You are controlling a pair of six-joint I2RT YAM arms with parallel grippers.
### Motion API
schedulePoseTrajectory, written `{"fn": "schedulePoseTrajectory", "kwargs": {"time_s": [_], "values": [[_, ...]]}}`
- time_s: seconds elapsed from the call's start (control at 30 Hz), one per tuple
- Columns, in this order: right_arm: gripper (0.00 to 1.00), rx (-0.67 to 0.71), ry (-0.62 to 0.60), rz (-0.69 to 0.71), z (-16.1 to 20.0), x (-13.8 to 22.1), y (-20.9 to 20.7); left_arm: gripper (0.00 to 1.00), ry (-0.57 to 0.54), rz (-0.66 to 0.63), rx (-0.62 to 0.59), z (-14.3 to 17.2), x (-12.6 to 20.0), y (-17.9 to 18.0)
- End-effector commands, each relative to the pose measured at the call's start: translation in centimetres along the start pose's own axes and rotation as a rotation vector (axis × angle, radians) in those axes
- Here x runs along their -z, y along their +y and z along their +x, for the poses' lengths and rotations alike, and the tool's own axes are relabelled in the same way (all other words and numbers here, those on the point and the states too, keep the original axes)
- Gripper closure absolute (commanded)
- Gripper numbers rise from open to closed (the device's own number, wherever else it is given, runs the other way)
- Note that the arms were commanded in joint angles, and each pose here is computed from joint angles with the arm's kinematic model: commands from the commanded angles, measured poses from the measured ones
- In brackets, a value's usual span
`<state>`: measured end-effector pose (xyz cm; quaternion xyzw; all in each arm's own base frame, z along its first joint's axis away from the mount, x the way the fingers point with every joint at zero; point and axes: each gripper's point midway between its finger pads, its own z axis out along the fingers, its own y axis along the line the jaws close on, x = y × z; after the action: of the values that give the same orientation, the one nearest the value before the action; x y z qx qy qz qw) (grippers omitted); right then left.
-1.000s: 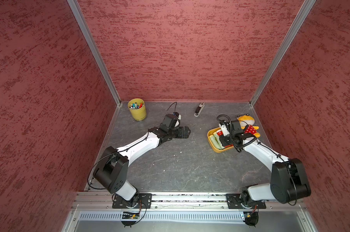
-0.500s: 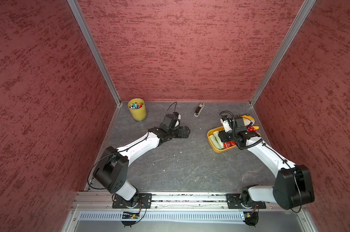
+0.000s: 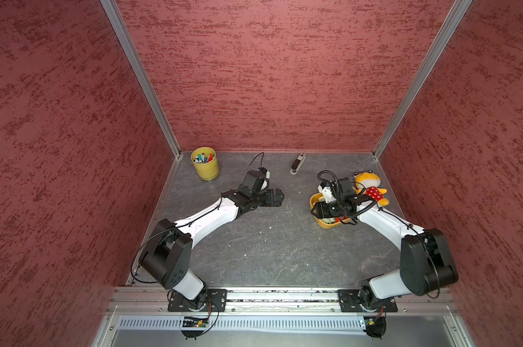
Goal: Put the flashlights into the storage boxes
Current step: Move the storage box to the center of the board.
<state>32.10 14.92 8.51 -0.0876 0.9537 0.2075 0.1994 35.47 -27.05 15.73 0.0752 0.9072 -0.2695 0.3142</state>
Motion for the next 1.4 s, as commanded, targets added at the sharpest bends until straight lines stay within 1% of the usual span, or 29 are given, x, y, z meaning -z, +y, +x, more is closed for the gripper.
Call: {"fn": "schedulePoseTrajectory", "kwargs": {"time_s": [0.0, 0.1, 0.23, 0.3, 0.47, 0.6, 0.73, 0.87, 1.0, 1.2, 1.27, 1.37], "values": [[0.39, -0.041, 0.040, -0.039, 1.3, -0.5, 0.7, 0.01, -0.016, -0.004, -0.006, -0.2, 0.6, 0.2], [0.43, -0.048, 0.056, -0.043, 1.7, -1.0, 0.7, 0.01, -0.016, -0.003, -0.006, -0.1, 0.6, 0.2], [0.45, -0.047, 0.065, -0.042, 1.8, -1.5, 0.9, 0.01, -0.014, -0.003, -0.005, -0.1, 0.5, 0.2], [0.48, -0.040, 0.063, -0.074, 1.7, -1.6, 1.6, 0.01, -0.014, -0.003, -0.004, 0.0, 0.5, 0.3], [0.49, 0.003, 0.063, -0.136, 1.2, -2.0, 4.0, 0.01, -0.019, -0.007, -0.003, 0.0, 0.6, 0.5], [0.49, 0.032, 0.073, -0.151, 0.9, -2.7, 5.7, 0.01, -0.025, -0.007, 0.004, -0.1, 0.8, 0.7], [0.49, 0.038, 0.065, -0.180, 0.5, -3.5, 7.7, 0.01, -0.040, -0.009, 0.048, -0.4, 1.3, 1.7], [0.48, 0.023, 0.031, -0.210, -0.9, -3.9, 10.5, 0.01, -0.091, -0.029, 0.087, -1.1, 2.4, 3.6], [0.46, 0.042, -0.001, -0.247, -1.9, -4.7, 13.6, 0.01, -0.148, -0.083, 0.111, -1.9, 4.3, 6.0], [0.46, 0.099, -0.025, -0.332, -2.8, -6.3, 19.7, 0.01, -0.232, -0.185, 0.120, -2.9, 6.7, 9.4], [0.46, 0.120, -0.046, -0.360, -3.4, -6.4, 21.4, 0.01, -0.275, -0.221, 0.122, -3.4, 7.5, 10.3], [0.46, 0.142, -0.112, -0.398, -4.8, -5.7, 23.0, 0.01, -0.353, -0.273, 0.117, -4.2, 8.6, 11.6]]}}
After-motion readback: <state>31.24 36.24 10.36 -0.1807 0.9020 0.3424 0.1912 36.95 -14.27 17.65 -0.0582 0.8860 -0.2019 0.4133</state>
